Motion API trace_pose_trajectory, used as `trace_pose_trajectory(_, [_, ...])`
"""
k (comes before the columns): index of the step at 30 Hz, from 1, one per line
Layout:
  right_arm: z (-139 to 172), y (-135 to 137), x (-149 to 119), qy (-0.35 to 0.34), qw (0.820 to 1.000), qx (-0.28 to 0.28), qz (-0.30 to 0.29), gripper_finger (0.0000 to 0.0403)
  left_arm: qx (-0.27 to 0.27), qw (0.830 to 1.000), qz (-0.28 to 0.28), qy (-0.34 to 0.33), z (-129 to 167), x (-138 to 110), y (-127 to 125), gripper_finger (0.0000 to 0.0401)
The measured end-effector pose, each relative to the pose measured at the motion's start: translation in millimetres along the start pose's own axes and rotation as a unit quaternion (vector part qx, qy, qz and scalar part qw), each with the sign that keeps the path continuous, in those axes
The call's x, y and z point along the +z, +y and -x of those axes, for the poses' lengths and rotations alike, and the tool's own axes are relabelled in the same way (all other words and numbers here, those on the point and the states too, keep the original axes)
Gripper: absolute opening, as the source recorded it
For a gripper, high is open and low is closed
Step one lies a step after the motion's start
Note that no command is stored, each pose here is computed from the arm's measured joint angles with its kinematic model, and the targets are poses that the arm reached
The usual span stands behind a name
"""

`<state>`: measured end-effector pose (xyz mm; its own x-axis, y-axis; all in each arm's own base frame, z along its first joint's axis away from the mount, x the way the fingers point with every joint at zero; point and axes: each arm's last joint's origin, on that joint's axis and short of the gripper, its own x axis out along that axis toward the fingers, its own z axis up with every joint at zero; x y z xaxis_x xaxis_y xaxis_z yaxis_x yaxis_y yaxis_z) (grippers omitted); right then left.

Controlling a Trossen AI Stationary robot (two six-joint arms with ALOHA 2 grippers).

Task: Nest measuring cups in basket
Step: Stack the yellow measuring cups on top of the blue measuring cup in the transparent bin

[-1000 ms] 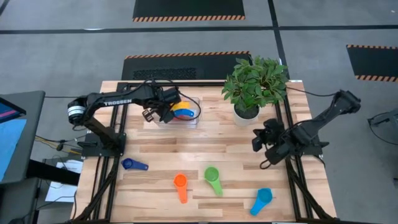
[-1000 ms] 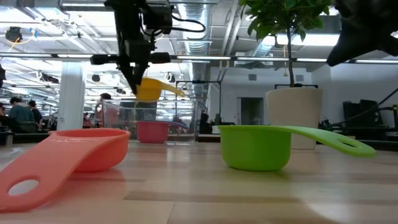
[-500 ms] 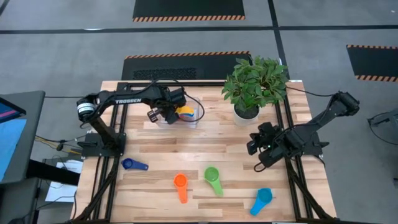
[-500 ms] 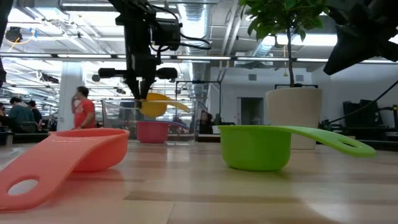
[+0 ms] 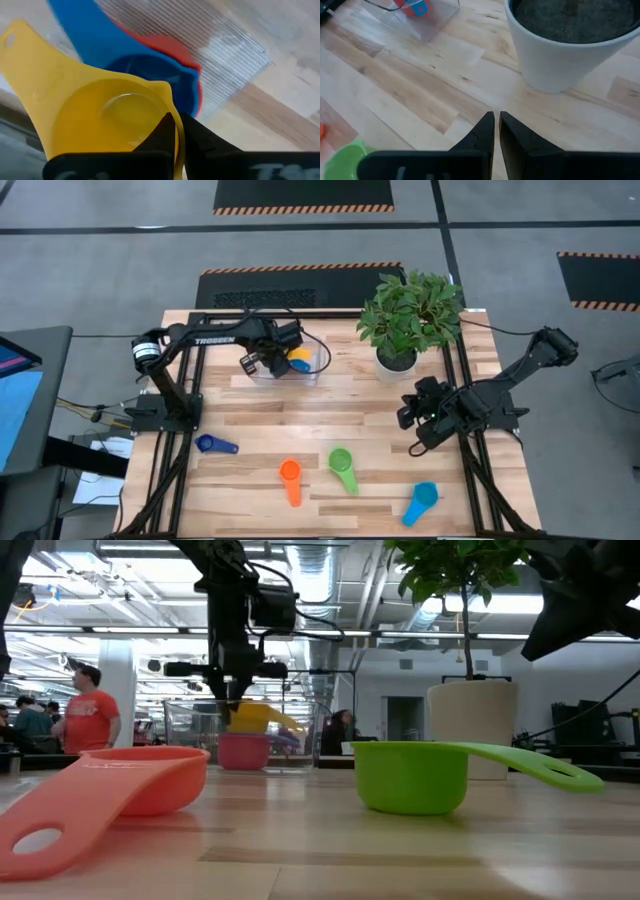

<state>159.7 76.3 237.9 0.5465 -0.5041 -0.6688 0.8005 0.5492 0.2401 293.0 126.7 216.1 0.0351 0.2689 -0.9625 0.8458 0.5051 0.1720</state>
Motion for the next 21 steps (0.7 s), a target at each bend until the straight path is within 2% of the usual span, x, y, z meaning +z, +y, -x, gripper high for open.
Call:
trace_pose_trajectory(13, [0.0,-2.4,-0.6,0.01,1.0,-0.009,0.013,0.0054,-0.026,0.999,-0.017,-0.022,2.7,-1.6,-3.2,0.0001])
trace_pose_trajectory(21, [0.0,-2.4,-0.6,0.01,1.0,-0.009,0.014,0.0054,-0.023,0.999,0.001,-0.024,2.8,-1.4,-2.6,0.0035])
